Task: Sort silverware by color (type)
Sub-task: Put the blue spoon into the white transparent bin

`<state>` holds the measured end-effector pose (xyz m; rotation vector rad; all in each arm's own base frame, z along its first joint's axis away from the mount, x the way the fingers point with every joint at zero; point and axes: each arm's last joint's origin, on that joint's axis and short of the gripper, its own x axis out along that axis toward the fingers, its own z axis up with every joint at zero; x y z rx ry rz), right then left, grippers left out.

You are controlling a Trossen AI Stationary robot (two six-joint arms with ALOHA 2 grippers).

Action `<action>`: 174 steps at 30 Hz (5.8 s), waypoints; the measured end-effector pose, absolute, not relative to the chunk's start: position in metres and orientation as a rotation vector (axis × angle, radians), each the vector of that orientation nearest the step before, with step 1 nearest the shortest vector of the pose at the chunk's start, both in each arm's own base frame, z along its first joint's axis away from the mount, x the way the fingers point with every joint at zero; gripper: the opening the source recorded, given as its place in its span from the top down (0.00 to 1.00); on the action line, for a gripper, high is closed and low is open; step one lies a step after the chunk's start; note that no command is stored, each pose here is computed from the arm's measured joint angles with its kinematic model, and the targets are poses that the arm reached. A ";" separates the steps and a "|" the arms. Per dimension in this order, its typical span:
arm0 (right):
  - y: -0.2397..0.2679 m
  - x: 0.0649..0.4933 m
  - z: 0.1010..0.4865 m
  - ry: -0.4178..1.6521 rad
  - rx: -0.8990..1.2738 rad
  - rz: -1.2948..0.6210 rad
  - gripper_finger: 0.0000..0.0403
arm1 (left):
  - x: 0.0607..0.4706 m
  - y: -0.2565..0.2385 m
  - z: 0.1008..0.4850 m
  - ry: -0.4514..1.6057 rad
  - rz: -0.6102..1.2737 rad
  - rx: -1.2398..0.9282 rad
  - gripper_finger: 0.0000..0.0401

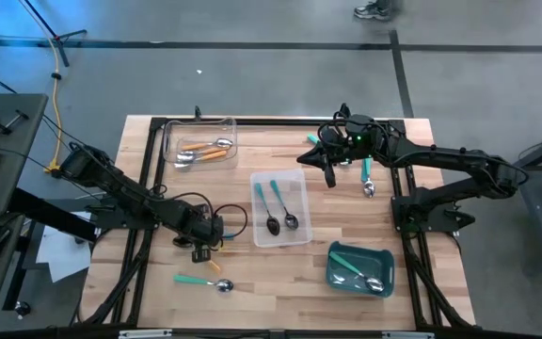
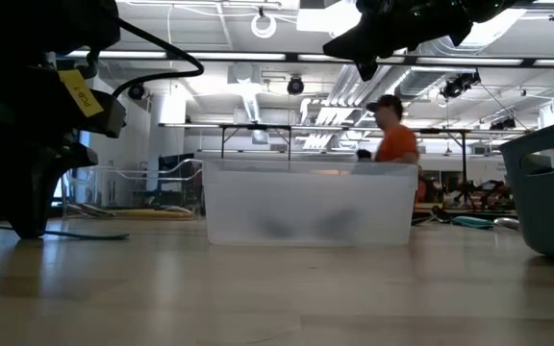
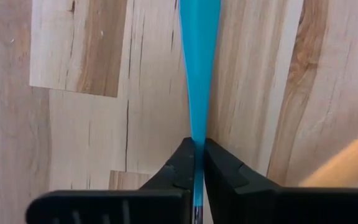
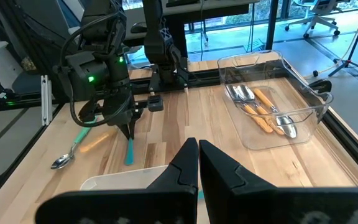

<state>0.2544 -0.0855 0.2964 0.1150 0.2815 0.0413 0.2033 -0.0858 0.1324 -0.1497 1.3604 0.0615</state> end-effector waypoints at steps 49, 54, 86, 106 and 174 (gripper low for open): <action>-0.085 0.255 0.297 0.277 0.115 0.038 1.00 | 0.138 -0.006 0.357 0.327 0.376 -0.061 1.00; -0.085 0.255 0.297 0.272 0.127 0.037 1.00 | 0.119 0.002 0.369 0.084 0.398 -0.061 1.00; -0.080 0.258 0.301 0.234 0.139 0.057 1.00 | 0.150 0.009 0.255 -0.209 0.311 -0.285 1.00; -0.073 0.314 0.278 0.032 0.329 0.133 1.00 | 0.226 0.029 0.252 -0.122 0.227 -0.298 1.00; -0.070 0.318 0.272 0.044 0.404 -0.037 0.98 | 0.296 0.044 0.236 -0.119 0.166 -0.330 0.92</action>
